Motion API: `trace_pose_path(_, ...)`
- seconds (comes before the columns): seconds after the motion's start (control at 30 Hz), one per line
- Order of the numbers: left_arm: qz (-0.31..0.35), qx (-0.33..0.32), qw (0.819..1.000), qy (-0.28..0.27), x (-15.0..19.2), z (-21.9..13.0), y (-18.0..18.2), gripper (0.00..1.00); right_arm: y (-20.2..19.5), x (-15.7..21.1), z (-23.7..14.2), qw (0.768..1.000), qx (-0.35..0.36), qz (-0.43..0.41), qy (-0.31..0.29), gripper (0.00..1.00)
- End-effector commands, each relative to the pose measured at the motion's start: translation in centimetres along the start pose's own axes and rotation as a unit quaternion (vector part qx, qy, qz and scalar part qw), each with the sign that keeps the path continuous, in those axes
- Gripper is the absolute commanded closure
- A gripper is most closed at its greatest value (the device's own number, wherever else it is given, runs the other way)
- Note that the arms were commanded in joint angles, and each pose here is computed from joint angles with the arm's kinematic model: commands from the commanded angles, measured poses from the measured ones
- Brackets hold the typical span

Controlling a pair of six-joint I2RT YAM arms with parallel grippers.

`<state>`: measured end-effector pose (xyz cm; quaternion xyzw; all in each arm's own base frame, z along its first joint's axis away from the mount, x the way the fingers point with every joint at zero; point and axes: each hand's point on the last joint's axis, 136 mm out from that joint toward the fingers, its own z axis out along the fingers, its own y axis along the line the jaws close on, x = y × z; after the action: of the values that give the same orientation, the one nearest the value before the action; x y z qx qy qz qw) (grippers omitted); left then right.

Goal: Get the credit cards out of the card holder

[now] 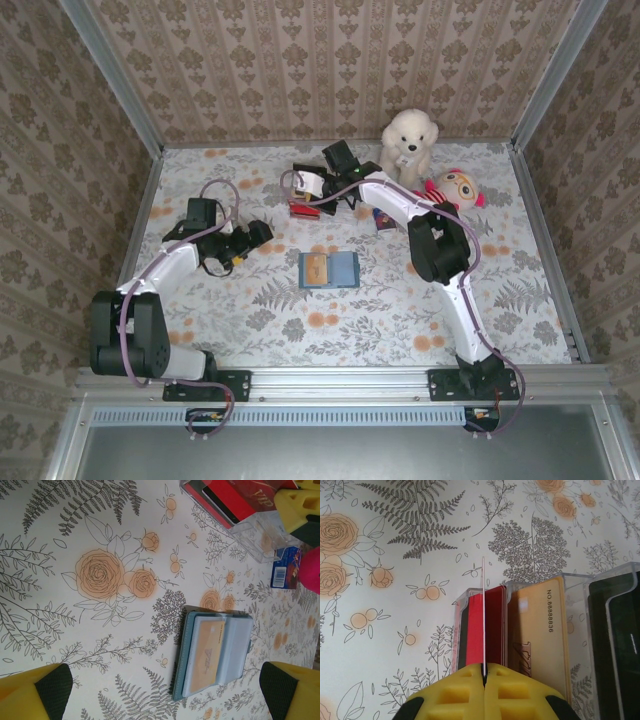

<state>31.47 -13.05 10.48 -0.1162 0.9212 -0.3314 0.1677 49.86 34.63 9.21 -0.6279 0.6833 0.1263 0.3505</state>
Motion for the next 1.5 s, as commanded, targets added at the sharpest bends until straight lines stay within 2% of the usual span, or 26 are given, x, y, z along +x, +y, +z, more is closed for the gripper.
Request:
trace_pose_path(0.0,-0.003,0.010,1.000,-0.002,-0.6,-0.1,-0.4,0.00,-0.2,1.0,0.9,1.000,0.000,0.012,0.010,0.99)
trace_pose_path(0.2,0.000,0.013,1.000,-0.001,-0.5,0.0,-0.5,0.00,0.0,1.5,1.4,1.000,0.000,0.015,0.013,0.92)
trace_pose_path(0.33,0.002,0.014,1.000,-0.002,-0.5,0.0,-0.5,0.00,-0.1,0.6,0.8,1.000,0.001,0.025,0.004,0.83)
trace_pose_path(0.63,0.006,0.015,1.000,-0.001,-0.5,0.0,-0.7,0.00,-0.7,-3.4,-3.4,0.998,0.027,0.044,-0.041,0.78)
trace_pose_path(0.83,0.013,0.005,1.000,0.014,0.7,0.4,-1.2,0.01,-0.3,-5.3,-7.8,0.985,0.065,0.147,-0.069,0.72)
trace_pose_path(1.0,0.035,0.013,0.998,0.050,3.4,1.1,-2.8,0.01,1.9,-4.5,-11.2,0.953,0.087,0.278,-0.085,0.65)
trace_pose_path(1.1,0.048,0.010,0.997,0.065,4.7,1.5,-3.6,0.02,4.2,-3.1,-12.7,0.924,0.086,0.365,-0.070,0.63)
trace_pose_path(1.13,0.053,0.011,0.996,0.068,5.1,1.7,-4.1,0.03,5.0,-2.5,-13.3,0.914,0.082,0.392,-0.067,0.60)
trace_pose_path(1.2,0.061,0.008,0.995,0.074,5.7,2.1,-4.6,0.04,6.6,-1.5,-14.2,0.888,0.075,0.450,-0.057,0.51)
trace_pose_path(1.27,0.067,0.005,0.995,0.079,6.2,2.4,-5.2,0.05,8.3,0.4,-14.5,0.850,0.069,0.521,-0.021,0.45)
trace_pose_path(1.37,0.074,0.008,0.994,0.084,6.9,3.0,-6.3,0.04,10.5,2.4,-14.3,0.810,0.053,0.583,0.034,0.47)
trace_pose_path(1.47,0.079,0.012,0.993,0.088,7.6,4.0,-7.3,0.04,12.3,3.5,-13.4,0.766,0.033,0.641,0.036,0.52)
